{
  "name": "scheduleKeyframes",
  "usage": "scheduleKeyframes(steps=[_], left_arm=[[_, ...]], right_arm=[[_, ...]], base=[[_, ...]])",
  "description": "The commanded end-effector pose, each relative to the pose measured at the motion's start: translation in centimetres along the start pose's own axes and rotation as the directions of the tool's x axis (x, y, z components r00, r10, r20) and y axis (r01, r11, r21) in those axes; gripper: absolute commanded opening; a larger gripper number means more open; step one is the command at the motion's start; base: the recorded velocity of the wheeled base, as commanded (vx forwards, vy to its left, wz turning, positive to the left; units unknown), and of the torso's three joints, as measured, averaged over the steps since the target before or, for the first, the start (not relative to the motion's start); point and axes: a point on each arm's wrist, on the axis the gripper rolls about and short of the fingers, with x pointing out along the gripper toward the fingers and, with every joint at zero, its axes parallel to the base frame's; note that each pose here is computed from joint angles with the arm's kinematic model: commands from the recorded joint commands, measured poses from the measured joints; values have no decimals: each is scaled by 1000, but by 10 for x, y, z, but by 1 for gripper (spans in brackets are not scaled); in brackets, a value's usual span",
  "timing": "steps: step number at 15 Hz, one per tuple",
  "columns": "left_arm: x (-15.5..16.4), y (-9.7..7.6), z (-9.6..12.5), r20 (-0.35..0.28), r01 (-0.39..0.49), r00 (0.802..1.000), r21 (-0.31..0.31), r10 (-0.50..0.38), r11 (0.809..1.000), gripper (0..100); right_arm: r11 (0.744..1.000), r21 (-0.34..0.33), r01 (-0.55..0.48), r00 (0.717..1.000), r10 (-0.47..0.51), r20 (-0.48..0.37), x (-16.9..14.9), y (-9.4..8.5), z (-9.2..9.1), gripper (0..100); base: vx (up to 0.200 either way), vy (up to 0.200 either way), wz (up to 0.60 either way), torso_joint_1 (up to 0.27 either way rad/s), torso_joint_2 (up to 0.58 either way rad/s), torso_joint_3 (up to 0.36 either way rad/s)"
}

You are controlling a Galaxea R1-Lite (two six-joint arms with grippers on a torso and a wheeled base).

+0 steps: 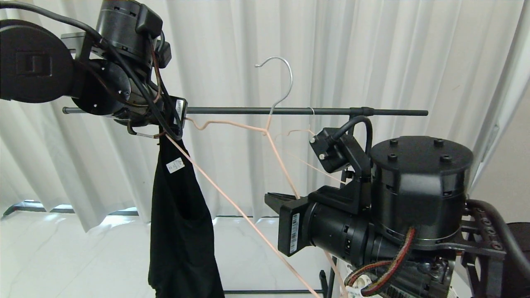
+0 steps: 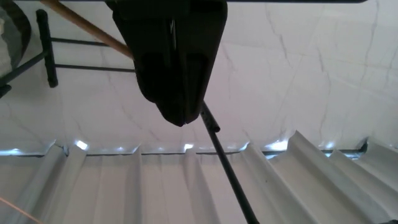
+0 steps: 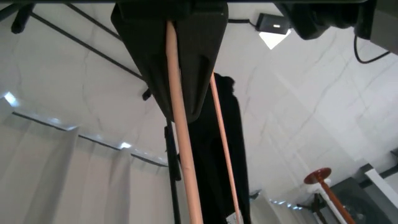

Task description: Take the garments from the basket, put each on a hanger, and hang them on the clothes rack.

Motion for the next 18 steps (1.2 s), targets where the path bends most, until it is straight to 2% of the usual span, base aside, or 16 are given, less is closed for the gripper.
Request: scheduleKeyframes(steps=[1,5,11,18], left_arm=[[0,0,0,1,0,1000,1,0,1000,0],[0,-2,0,0,4,1000,1,-4,1000,0],[-3,-21,-2,-2,19,1000,-19,-19,1000,0],[-32,-52,-2,43,131,991,-6,-130,991,0]], right_arm=[[1000,0,14,1000,-14,4,12,-1,-2,0],[999,-24,28,1000,-27,14,17,-5,1,0],[999,-34,37,999,-36,29,36,-2,3,0],[998,-37,45,999,-45,9,55,-2,-6,0]], base=[[0,0,0,0,0,0],[0,0,0,0,0,0],[0,0,0,0,0,0],[0,0,0,0,0,0]])
